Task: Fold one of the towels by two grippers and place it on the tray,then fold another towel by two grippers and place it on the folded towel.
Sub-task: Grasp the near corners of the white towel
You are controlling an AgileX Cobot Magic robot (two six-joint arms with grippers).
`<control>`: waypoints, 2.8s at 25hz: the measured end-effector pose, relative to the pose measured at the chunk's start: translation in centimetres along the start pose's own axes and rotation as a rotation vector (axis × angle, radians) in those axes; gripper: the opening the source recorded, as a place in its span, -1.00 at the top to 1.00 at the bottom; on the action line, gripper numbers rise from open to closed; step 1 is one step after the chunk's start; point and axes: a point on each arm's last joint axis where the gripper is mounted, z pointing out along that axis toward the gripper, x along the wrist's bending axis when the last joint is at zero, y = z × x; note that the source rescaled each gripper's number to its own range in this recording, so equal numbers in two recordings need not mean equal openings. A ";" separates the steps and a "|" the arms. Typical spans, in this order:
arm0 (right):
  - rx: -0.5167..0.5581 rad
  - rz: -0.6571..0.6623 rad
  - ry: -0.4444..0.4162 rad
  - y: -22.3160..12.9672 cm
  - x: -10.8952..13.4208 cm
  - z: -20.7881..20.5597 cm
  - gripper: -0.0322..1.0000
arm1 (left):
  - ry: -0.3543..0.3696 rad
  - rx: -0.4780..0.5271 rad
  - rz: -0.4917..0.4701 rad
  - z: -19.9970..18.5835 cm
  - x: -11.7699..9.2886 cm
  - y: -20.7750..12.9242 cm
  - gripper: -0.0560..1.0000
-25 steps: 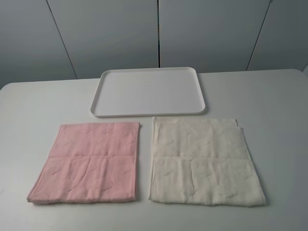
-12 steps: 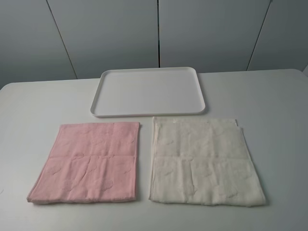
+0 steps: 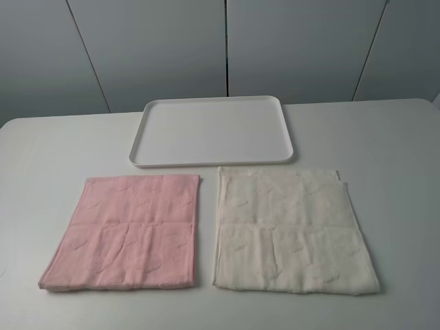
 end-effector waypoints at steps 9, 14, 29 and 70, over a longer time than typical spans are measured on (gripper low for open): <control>0.000 -0.002 0.000 0.0 0.0 0.0 -1.00 | 0.000 0.000 -0.002 0.0 0.0 0.0 -1.00; 0.000 -0.002 0.000 0.0 0.0 0.0 -1.00 | 0.005 0.040 0.004 0.6 0.0 0.3 -1.00; 0.124 0.016 0.023 2.5 0.2 1.0 -1.00 | -0.258 0.216 0.180 6.0 -2.3 5.1 -0.98; 0.489 -0.269 0.162 5.0 0.1 9.4 -1.00 | -0.989 0.705 1.218 21.2 -27.5 -1.6 -0.97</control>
